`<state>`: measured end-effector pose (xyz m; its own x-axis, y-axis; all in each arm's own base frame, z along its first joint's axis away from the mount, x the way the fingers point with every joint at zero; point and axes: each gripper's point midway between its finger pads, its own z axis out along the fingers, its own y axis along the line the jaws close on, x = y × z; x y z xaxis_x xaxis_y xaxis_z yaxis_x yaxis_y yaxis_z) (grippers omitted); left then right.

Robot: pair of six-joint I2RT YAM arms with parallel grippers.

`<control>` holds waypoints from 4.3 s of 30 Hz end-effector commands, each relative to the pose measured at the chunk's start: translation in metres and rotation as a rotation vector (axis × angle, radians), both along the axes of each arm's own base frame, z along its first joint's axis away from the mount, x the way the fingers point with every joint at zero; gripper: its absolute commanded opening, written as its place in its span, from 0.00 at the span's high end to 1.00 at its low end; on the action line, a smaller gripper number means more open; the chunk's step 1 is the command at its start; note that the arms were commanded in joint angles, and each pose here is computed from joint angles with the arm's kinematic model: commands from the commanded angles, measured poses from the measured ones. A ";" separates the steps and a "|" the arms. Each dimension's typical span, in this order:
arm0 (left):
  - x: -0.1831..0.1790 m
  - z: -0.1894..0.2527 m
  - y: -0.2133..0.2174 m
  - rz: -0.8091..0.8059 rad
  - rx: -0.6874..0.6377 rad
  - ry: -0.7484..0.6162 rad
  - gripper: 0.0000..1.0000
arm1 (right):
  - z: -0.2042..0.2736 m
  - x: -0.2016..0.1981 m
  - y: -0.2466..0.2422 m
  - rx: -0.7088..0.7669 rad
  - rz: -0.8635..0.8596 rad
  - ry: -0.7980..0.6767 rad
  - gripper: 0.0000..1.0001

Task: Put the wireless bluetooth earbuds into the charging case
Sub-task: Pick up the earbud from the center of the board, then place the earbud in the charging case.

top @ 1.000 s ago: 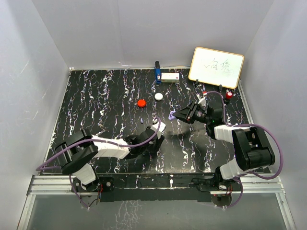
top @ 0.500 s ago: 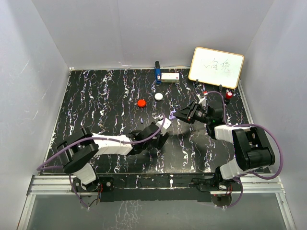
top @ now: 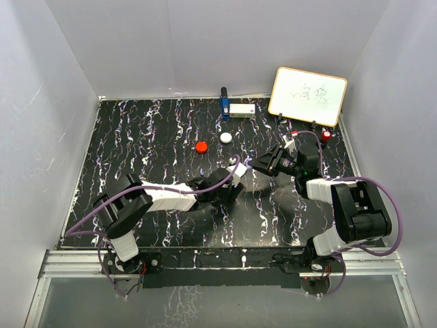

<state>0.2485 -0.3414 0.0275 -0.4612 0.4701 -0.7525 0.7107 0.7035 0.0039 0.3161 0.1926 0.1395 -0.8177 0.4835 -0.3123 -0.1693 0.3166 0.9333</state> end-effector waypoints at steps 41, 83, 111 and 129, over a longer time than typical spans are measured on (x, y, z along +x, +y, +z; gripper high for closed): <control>-0.008 -0.018 0.008 0.018 0.064 0.097 0.68 | 0.017 0.002 -0.003 0.003 0.008 -0.103 1.00; 0.001 0.020 0.012 0.085 0.013 0.047 0.94 | 0.016 0.002 -0.003 0.006 0.009 -0.098 1.00; 0.034 0.217 0.021 0.013 -0.961 -0.212 1.00 | 0.027 -0.015 0.038 0.154 0.080 -0.050 1.00; 0.031 0.233 0.042 -0.051 -1.273 -0.301 1.00 | 0.040 -0.022 0.061 0.314 0.103 -0.034 1.00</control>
